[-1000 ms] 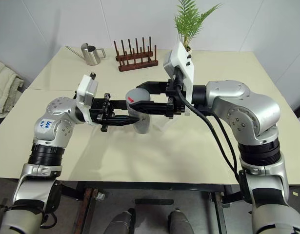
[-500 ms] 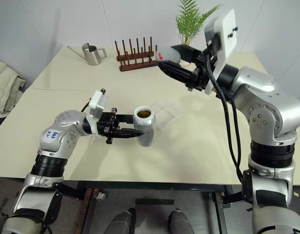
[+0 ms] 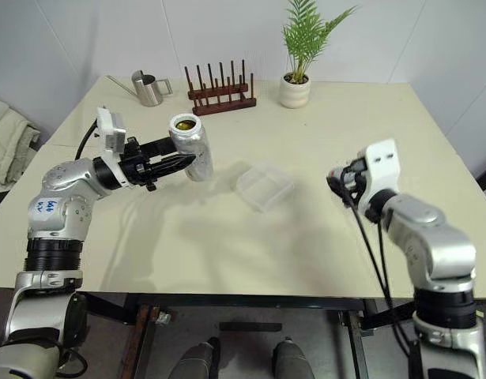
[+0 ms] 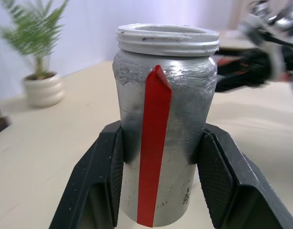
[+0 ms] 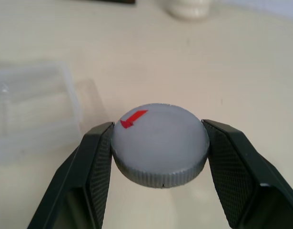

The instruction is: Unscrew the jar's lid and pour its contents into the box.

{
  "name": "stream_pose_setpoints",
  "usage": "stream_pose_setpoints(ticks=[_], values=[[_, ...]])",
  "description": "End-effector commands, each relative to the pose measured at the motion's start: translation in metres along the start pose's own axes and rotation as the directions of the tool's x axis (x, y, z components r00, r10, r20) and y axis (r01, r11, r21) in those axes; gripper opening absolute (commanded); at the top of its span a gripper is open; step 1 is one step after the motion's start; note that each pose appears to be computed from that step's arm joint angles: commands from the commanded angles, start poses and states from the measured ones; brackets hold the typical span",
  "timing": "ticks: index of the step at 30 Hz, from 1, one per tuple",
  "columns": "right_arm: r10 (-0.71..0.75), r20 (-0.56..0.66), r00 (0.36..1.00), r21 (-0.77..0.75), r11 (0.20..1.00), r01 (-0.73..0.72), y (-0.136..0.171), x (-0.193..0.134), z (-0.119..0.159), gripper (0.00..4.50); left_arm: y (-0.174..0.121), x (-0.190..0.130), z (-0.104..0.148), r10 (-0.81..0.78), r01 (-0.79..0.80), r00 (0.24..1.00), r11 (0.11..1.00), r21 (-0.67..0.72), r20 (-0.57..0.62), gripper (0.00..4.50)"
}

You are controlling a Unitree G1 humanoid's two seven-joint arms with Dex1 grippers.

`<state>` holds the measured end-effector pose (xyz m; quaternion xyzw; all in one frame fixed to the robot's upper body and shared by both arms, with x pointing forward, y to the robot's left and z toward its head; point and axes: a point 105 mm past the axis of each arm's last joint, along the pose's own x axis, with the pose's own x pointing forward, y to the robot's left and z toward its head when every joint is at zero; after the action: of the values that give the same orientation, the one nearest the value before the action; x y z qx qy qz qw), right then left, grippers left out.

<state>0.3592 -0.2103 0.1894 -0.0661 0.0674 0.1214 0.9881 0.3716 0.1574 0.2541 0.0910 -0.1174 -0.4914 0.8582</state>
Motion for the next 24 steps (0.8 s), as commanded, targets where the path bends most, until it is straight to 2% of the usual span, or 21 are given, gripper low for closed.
stream_pose_setpoints(ticks=[1, 7, 9, 10, 13, 19, 24], values=[[-0.059, 0.019, 0.998, -0.01, 0.998, 0.059, 0.0, -0.003, -0.006, 2.55, 0.008, 0.007, 0.008, 0.032, -0.033, 0.999, 0.997, 0.077, 0.006, 1.84], [-0.076, -0.038, 0.996, 0.027, 0.997, 0.077, 0.009, -0.001, -0.033, 2.55, 0.024, 0.014, 0.001, 0.106, -0.102, 0.994, 0.987, 0.124, -0.026, 1.84], [-0.068, -0.042, 0.997, 0.029, 0.997, 0.069, 0.012, -0.003, -0.036, 3.28, 0.027, 0.018, 0.002, 0.114, -0.11, 0.993, 0.985, 0.135, -0.017, 1.84], [-0.064, -0.044, 0.997, 0.03, 0.997, 0.066, 0.012, -0.004, -0.038, 3.45, 0.028, 0.019, 0.003, 0.118, -0.115, 0.993, 0.983, 0.142, -0.014, 1.84], [-0.049, -0.055, 0.997, 0.019, 0.999, 0.05, 0.014, -0.007, -0.041, 4.41, 0.029, 0.023, 0.003, 0.122, -0.118, 0.993, 0.98, 0.161, -0.011, 1.84], [-0.016, -0.056, 0.998, -0.008, 1.0, 0.016, 0.015, -0.015, -0.038, 4.46, 0.028, 0.03, 0.004, 0.102, -0.097, 0.995, 0.975, 0.2, -0.012, 1.84], [0.134, 0.026, 0.991, -0.067, 0.989, -0.132, 0.026, -0.034, -0.013, 4.46, 0.028, 0.044, 0.003, 0.103, -0.086, 0.994, 0.94, 0.329, -0.033, 1.84]])
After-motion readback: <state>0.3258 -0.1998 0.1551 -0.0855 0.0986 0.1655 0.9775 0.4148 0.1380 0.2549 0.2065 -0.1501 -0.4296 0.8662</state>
